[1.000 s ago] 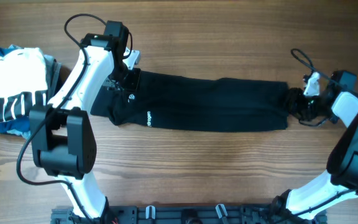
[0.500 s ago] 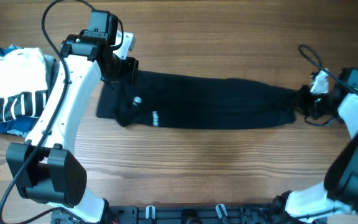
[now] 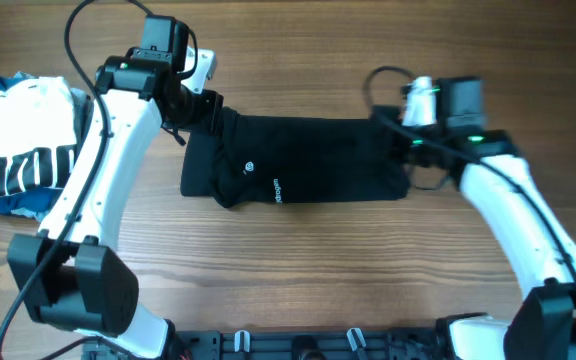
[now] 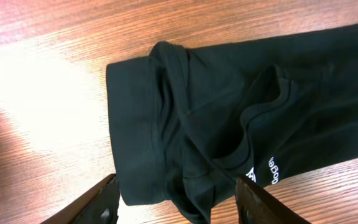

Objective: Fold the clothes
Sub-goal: 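Fold the shirt's right end leftward toward the left gripper with the right gripper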

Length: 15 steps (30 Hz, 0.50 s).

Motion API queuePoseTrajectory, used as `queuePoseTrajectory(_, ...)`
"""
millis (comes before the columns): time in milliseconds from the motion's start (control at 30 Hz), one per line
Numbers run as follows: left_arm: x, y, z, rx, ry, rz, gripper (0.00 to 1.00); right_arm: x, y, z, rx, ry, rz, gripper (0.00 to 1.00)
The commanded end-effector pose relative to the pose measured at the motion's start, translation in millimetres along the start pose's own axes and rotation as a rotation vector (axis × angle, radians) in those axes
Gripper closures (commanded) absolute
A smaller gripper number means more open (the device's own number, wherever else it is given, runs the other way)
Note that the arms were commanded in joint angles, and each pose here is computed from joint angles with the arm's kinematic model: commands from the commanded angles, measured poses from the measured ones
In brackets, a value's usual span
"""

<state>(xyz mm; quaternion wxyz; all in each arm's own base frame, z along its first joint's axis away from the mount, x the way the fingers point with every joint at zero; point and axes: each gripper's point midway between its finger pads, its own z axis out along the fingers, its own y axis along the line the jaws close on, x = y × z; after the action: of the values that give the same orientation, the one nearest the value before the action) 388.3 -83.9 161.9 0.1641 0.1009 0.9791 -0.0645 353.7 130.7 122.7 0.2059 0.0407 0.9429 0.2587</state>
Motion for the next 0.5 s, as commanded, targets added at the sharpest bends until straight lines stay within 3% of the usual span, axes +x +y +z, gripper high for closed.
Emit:
queuePoseTrajectory(0,-6,-1,-18,0.012,-0.054,-0.02,0.4,14,12,32,0.076,0.038,0.092,0.96)
queuePoseTrajectory(67,-6,-1,-18,0.012,-0.054,-0.02,0.39,21,24,48,0.057,0.055,0.049,0.95)
queuePoseTrajectory(100,-6,-1,-18,0.012,-0.054,-0.02,0.39,23,30,54,0.044,0.06,0.032,0.89)
queuePoseTrajectory(133,-6,-1,-18,0.012,-0.054,-0.02,0.39,25,37,60,0.028,0.064,0.013,0.61)
queuePoseTrajectory(167,-6,-1,-18,0.012,-0.054,-0.02,0.38,26,41,64,0.019,0.061,0.0,0.39)
queuePoseTrajectory(200,-6,-1,-18,0.012,-0.053,-0.019,0.38,25,42,64,0.015,0.056,-0.004,0.32)
queuePoseTrajectory(333,0,8,-18,-0.002,-0.032,-0.042,0.34,4,35,45,0.015,-0.012,-0.021,0.31)
queuePoseTrajectory(400,6,21,-17,-0.012,-0.011,-0.082,0.34,-9,19,28,0.036,-0.048,0.002,0.41)
queuePoseTrajectory(467,18,38,-10,-0.021,0.026,-0.178,0.29,-14,-2,13,0.072,-0.057,0.038,0.43)
